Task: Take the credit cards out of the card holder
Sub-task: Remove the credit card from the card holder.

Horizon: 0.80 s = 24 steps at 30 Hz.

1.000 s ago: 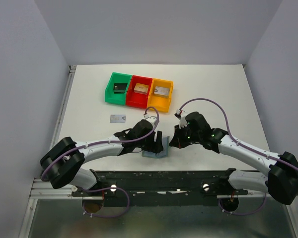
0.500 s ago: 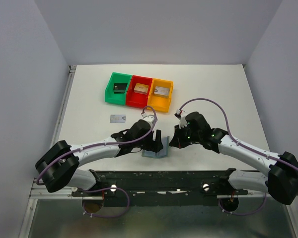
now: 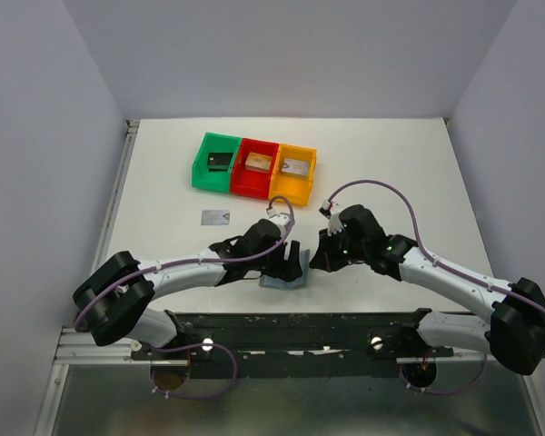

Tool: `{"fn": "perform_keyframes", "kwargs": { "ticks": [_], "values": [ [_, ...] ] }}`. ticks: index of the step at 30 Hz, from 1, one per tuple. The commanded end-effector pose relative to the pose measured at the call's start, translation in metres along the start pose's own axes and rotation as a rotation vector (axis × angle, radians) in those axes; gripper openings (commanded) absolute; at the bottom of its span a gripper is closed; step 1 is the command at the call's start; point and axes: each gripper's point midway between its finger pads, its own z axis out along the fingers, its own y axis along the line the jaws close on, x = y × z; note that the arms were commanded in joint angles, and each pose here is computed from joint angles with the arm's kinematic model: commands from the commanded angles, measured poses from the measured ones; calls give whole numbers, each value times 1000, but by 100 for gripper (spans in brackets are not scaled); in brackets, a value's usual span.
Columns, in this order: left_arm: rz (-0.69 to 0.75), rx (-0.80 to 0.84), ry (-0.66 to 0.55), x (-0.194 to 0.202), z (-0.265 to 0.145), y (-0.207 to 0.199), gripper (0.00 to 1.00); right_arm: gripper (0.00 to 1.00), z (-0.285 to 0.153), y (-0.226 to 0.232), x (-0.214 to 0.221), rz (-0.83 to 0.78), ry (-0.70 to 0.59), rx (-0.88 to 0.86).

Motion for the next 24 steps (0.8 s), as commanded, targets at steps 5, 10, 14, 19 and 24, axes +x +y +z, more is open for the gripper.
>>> {"fn": "perform_keyframes", "kwargs": {
  "ticks": [5,10,14,19,24],
  "values": [
    [37,50,9,-8,7,-18,82,0,-1,3,-2,-12,4,-19],
    [39,38,25,-5,10,-15,81,0,-1,3,-2,-11,5,-17],
    [35,9,46,1,11,-9,79,0,-1,2,-3,-16,3,-13],
    [26,-36,41,2,9,0,76,0,-1,1,-3,-14,6,-10],
    [21,-94,28,1,2,10,75,0,-1,1,-2,-16,6,-9]
  ]
}}
